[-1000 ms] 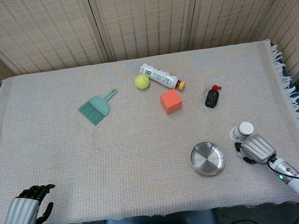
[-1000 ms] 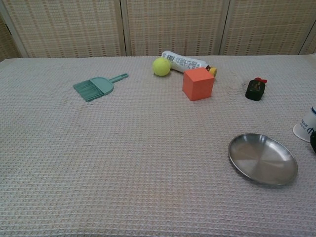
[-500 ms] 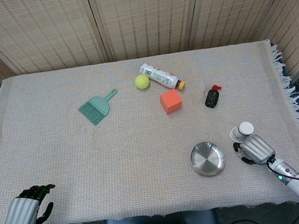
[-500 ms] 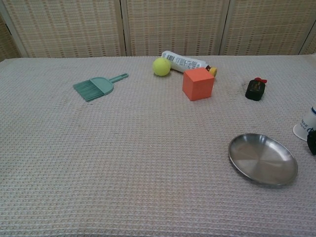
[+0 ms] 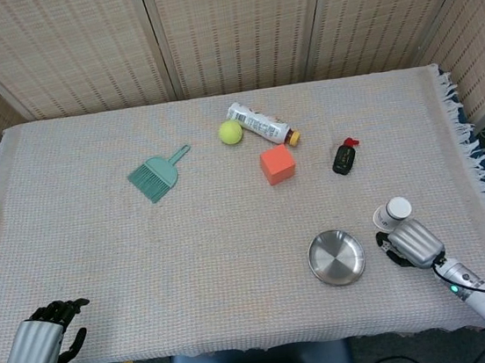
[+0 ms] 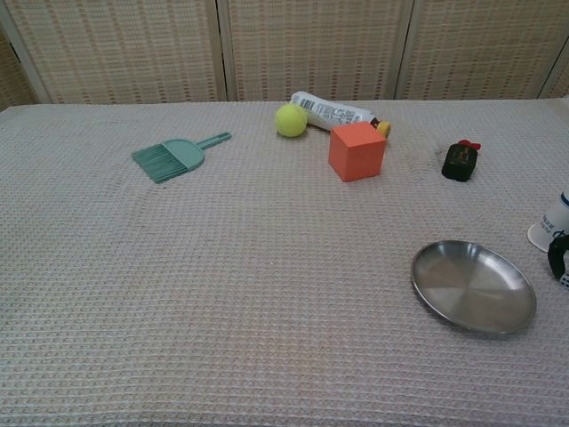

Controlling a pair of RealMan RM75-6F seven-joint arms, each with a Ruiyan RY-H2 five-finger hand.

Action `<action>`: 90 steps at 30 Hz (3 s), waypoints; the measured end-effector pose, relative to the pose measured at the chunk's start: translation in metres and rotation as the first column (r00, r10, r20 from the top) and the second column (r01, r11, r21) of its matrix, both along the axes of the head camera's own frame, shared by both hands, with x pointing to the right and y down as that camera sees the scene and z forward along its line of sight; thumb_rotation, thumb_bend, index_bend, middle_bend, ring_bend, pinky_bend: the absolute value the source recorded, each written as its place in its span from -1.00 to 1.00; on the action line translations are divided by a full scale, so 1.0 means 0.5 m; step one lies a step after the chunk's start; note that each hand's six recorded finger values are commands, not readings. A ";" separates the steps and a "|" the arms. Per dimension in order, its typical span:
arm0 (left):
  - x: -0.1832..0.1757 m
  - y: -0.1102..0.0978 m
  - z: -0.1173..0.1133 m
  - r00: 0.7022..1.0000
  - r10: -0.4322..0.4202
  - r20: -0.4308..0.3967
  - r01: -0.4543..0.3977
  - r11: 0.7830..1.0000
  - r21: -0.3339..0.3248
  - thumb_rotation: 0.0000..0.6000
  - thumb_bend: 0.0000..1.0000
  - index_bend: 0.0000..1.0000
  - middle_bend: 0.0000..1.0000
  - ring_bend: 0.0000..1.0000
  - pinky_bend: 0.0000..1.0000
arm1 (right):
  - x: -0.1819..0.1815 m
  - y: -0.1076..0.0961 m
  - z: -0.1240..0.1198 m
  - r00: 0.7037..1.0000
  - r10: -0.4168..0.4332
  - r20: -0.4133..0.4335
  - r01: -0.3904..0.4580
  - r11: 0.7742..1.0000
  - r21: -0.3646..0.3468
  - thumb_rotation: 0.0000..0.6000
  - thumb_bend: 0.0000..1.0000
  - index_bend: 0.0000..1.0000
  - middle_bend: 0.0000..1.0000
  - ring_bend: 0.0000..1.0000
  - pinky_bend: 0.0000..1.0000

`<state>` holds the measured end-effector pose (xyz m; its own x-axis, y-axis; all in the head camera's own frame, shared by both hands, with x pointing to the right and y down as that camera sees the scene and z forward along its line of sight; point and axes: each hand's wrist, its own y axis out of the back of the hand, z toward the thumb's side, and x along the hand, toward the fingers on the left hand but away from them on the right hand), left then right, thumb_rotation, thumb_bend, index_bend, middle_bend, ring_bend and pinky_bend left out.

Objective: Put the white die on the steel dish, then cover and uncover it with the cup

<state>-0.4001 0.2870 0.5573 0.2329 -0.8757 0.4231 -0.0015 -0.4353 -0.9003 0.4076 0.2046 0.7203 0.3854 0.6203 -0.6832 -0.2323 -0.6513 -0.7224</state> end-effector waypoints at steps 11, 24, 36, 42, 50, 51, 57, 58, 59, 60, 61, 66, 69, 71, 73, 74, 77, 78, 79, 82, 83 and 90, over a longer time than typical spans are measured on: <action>-0.001 -0.001 -0.001 1.000 -0.008 -0.004 0.008 1.000 0.000 1.00 -0.27 -0.37 -0.14 -0.26 0.05 | -0.022 -0.001 -0.020 0.998 -0.005 0.056 0.003 0.999 0.037 1.00 0.10 0.01 0.47 0.60 1.00; -0.004 -0.001 -0.001 1.000 -0.015 -0.002 0.015 1.000 -0.001 1.00 -0.27 -0.37 -0.14 -0.26 0.05 | -0.149 -0.021 -0.046 0.983 -0.093 0.155 0.084 0.995 0.062 1.00 0.10 0.01 0.47 0.60 1.00; -0.006 -0.003 -0.007 1.000 -0.021 -0.011 0.021 1.000 0.005 1.00 -0.27 -0.37 -0.14 -0.26 0.05 | -0.212 -0.054 -0.034 0.961 -0.063 0.271 0.042 0.996 0.083 1.00 -0.79 -0.05 0.45 0.42 1.00; -0.007 -0.003 -0.007 1.000 -0.022 -0.013 0.022 1.000 0.005 1.00 -0.27 -0.37 -0.14 -0.26 0.05 | -0.218 -0.068 -0.047 0.934 -0.063 0.351 0.029 0.994 0.101 1.00 -0.92 -0.34 0.03 -0.02 0.83; -0.007 -0.004 -0.007 1.000 -0.025 -0.012 0.025 1.000 0.003 1.00 -0.27 -0.37 -0.14 -0.26 0.05 | -0.200 -0.097 -0.064 0.952 -0.053 0.300 0.009 0.990 0.144 1.00 -0.94 -0.47 -0.36 -0.59 0.24; -0.008 -0.003 -0.006 1.000 -0.025 -0.011 0.025 1.000 0.001 1.00 -0.27 -0.37 -0.14 -0.26 0.05 | -0.195 -0.102 -0.065 0.959 -0.056 0.279 0.011 0.987 0.160 1.00 -0.94 -0.53 -0.43 -0.68 0.05; -0.006 -0.004 -0.006 1.000 -0.025 -0.011 0.025 1.000 0.001 1.00 -0.27 -0.37 -0.14 -0.26 0.05 | -0.154 -0.133 -0.073 0.992 -0.027 0.124 0.003 0.982 0.188 1.00 -0.94 -0.67 -0.64 -0.94 -0.49; -0.006 -0.004 -0.006 1.000 -0.025 -0.011 0.025 1.000 0.002 1.00 -0.27 -0.37 -0.14 -0.26 0.05 | -0.145 -0.137 -0.075 0.995 -0.025 0.094 0.007 0.982 0.187 1.00 -0.94 -0.67 -0.64 -0.94 -0.53; -0.006 -0.004 -0.006 1.000 -0.024 -0.010 0.024 1.000 0.002 1.00 -0.27 -0.37 -0.14 -0.26 0.05 | -0.137 -0.139 -0.076 0.997 -0.025 0.070 0.012 0.982 0.187 1.00 -0.94 -0.68 -0.64 -0.94 -0.56; -0.006 -0.004 -0.006 1.000 -0.024 -0.010 0.024 1.000 0.001 1.00 -0.27 -0.37 -0.14 -0.26 0.05 | -0.128 -0.142 -0.078 0.999 -0.025 0.045 0.016 0.982 0.187 1.00 -0.94 -0.68 -0.64 -0.94 -0.57; -0.006 -0.004 -0.005 1.000 -0.024 -0.009 0.024 1.000 0.000 1.00 -0.27 -0.37 -0.14 -0.25 0.05 | -0.114 -0.144 -0.079 1.000 -0.020 0.015 0.017 0.983 0.182 1.00 -0.92 -0.67 -0.64 -0.94 -0.57; -0.007 -0.004 -0.005 1.000 -0.025 -0.010 0.025 1.000 0.000 1.00 -0.27 -0.37 -0.14 -0.24 0.05 | -0.081 -0.137 -0.075 1.000 0.011 -0.017 -0.008 0.989 0.148 1.00 -0.73 -0.65 -0.64 -0.94 -0.57; -0.007 -0.004 -0.006 1.000 -0.025 -0.010 0.025 1.000 0.001 1.00 -0.27 -0.37 -0.13 -0.24 0.05 | -0.058 -0.133 -0.069 0.999 0.028 -0.033 -0.024 0.991 0.129 1.00 -0.72 -0.65 -0.64 -0.94 -0.57; -0.007 -0.004 -0.005 1.000 -0.026 -0.009 0.026 1.000 0.000 1.00 -0.27 -0.37 -0.13 -0.24 0.05 | -0.043 -0.131 -0.066 0.998 0.037 -0.044 -0.031 0.992 0.125 1.00 -0.72 -0.64 -0.64 -0.94 -0.57; -0.007 -0.004 -0.005 1.000 -0.026 -0.008 0.026 1.000 -0.001 1.00 -0.27 -0.37 -0.13 -0.24 0.05 | -0.030 -0.129 -0.063 0.998 0.045 -0.054 -0.038 0.991 0.126 1.00 -0.72 -0.61 -0.64 -0.94 -0.57; -0.007 -0.004 -0.005 1.000 -0.025 -0.009 0.025 1.000 -0.001 1.00 -0.27 -0.37 -0.12 -0.24 0.05 | -0.024 -0.129 -0.062 0.997 0.050 -0.057 -0.042 0.991 0.126 1.00 -0.72 -0.60 -0.64 -0.94 -0.57; -0.007 -0.004 -0.005 1.000 -0.024 -0.009 0.024 1.000 -0.001 1.00 -0.28 -0.37 -0.12 -0.24 0.05 | -0.009 -0.127 -0.058 0.996 0.059 -0.071 -0.050 0.990 0.131 1.00 -0.72 -0.57 -0.64 -0.94 -0.52; -0.006 -0.004 -0.005 1.000 -0.024 -0.009 0.024 1.000 0.000 1.00 -0.28 -0.37 -0.12 -0.24 0.05 | -0.006 -0.126 -0.057 0.995 0.061 -0.074 -0.050 0.990 0.133 1.00 -0.71 -0.55 -0.64 -0.94 -0.49; -0.006 -0.004 -0.005 1.000 -0.024 -0.009 0.024 1.000 0.000 1.00 -0.28 -0.37 -0.12 -0.24 0.05 | -0.003 -0.125 -0.055 0.995 0.063 -0.079 -0.052 0.990 0.135 1.00 -0.69 -0.53 -0.64 -0.92 -0.46; -0.007 -0.004 -0.004 1.000 -0.024 -0.008 0.024 1.000 -0.002 1.00 -0.28 -0.37 -0.12 -0.24 0.05 | 0.002 -0.122 -0.050 0.994 0.069 -0.082 -0.057 0.988 0.141 1.00 -0.60 -0.39 -0.58 -0.74 -0.26; -0.007 -0.004 -0.004 1.000 -0.025 -0.007 0.025 1.000 -0.002 1.00 -0.28 -0.37 -0.12 -0.24 0.05 | 0.003 -0.122 -0.049 0.994 0.071 -0.081 -0.058 0.988 0.146 1.00 -0.57 -0.33 -0.53 -0.68 -0.16; -0.007 -0.004 -0.004 1.000 -0.027 -0.007 0.027 1.000 -0.002 1.00 -0.27 -0.37 -0.12 -0.24 0.05 | 0.005 -0.122 -0.043 0.994 0.080 -0.069 -0.066 0.979 0.194 1.00 -0.39 0.01 -0.11 -0.17 0.48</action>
